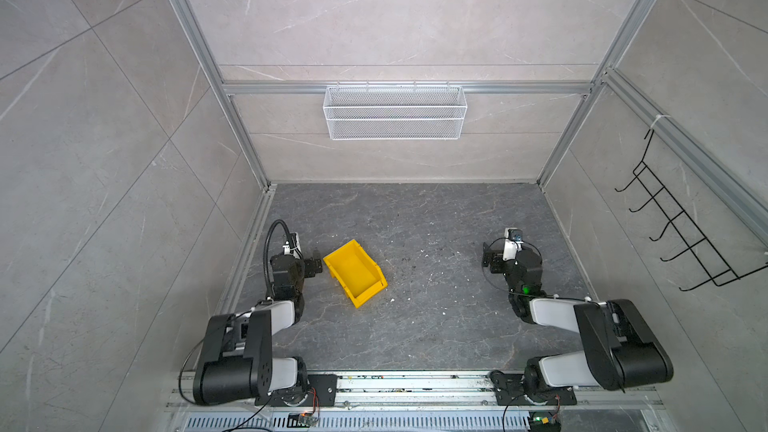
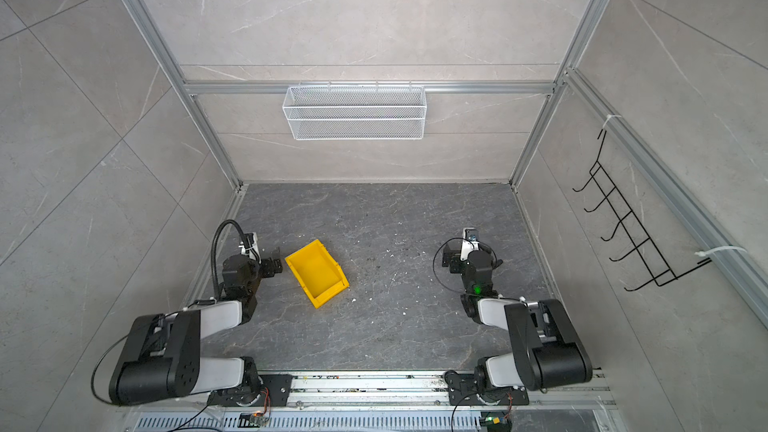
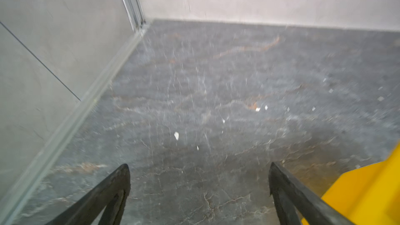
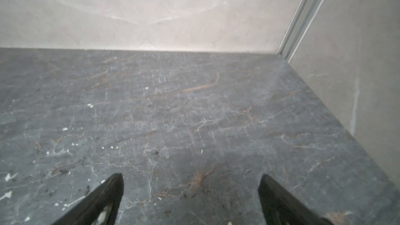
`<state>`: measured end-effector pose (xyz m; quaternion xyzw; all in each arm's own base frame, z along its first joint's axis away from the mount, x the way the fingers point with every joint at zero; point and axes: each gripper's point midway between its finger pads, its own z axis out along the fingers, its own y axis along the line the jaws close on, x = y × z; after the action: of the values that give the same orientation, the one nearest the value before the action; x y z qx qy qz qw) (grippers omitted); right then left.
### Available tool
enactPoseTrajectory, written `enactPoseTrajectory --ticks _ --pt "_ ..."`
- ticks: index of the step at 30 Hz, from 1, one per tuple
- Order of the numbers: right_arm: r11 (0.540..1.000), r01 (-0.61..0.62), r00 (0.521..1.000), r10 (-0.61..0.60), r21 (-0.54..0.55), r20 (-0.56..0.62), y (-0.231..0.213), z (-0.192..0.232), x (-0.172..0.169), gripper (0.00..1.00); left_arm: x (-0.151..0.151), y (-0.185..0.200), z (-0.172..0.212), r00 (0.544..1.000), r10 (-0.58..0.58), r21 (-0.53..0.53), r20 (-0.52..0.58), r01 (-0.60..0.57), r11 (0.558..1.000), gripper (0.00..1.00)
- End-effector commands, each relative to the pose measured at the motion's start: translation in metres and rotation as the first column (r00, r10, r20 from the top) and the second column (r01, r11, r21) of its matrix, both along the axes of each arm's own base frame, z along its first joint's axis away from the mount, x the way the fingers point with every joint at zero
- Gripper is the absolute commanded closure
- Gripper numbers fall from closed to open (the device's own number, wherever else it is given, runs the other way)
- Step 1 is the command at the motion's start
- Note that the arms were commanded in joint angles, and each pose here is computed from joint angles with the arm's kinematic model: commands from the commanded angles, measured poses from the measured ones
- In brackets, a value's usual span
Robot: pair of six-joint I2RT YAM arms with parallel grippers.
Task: Put the screwdriver in the bin
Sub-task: 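Grasp the black-handled screwdriver with the right gripper while the left gripper grasps the bin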
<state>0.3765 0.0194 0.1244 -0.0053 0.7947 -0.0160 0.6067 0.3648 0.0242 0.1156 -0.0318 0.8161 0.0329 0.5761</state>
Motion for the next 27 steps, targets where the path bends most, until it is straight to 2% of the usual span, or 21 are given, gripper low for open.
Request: enactPoseTrajectory --ticks 1,4,8,10,13,15,18,20,23,27 --pt "1.0 -0.003 1.0 0.003 0.006 0.026 -0.001 0.015 -0.011 0.01 -0.005 -0.002 0.031 0.998 0.014 0.049 0.069 -0.017 0.999 0.0" --pt "0.999 0.008 0.999 -0.01 0.039 0.05 -0.002 0.031 -0.019 0.01 -0.007 -0.018 0.057 0.993 -0.016 0.105 0.12 0.004 0.994 0.0" --pt "0.995 0.01 0.998 -0.016 0.097 0.061 -0.002 0.05 -0.029 0.01 -0.008 -0.069 0.086 0.973 -0.176 0.17 0.152 0.15 0.974 0.0" --pt "0.993 0.015 0.998 -0.022 0.114 0.059 -0.003 0.057 -0.037 0.01 -0.01 -0.099 0.093 0.95 -0.279 0.23 0.138 0.243 0.942 0.0" --pt "0.99 0.077 0.995 -0.085 0.121 0.058 -0.014 0.07 -0.049 0.01 -0.018 -0.14 0.096 0.897 -0.433 0.301 0.084 0.391 0.869 0.0" --pt "0.983 0.131 0.991 -0.135 0.131 0.018 -0.023 0.073 -0.059 0.01 -0.025 -0.163 0.097 0.85 -0.523 0.311 0.064 0.481 0.82 0.0" --pt "0.963 0.213 0.976 -0.203 0.165 -0.074 -0.033 0.08 -0.072 0.01 -0.038 -0.2 0.1 0.766 -0.639 0.271 0.071 0.602 0.751 0.0" --pt "0.954 0.255 0.963 -0.236 0.158 -0.13 -0.038 0.08 -0.077 0.01 -0.048 -0.228 0.1 0.685 -0.725 0.222 0.078 0.697 0.682 0.0" --pt "0.911 0.358 0.928 -0.321 0.206 -0.191 -0.048 0.069 -0.083 0.01 -0.062 -0.266 0.097 0.577 -0.811 0.186 0.095 0.79 0.584 0.0" --pt "0.882 0.397 0.905 -0.33 0.255 -0.269 -0.046 0.056 -0.084 0.01 -0.085 -0.316 0.091 0.435 -0.896 0.179 0.082 0.878 0.443 0.0"
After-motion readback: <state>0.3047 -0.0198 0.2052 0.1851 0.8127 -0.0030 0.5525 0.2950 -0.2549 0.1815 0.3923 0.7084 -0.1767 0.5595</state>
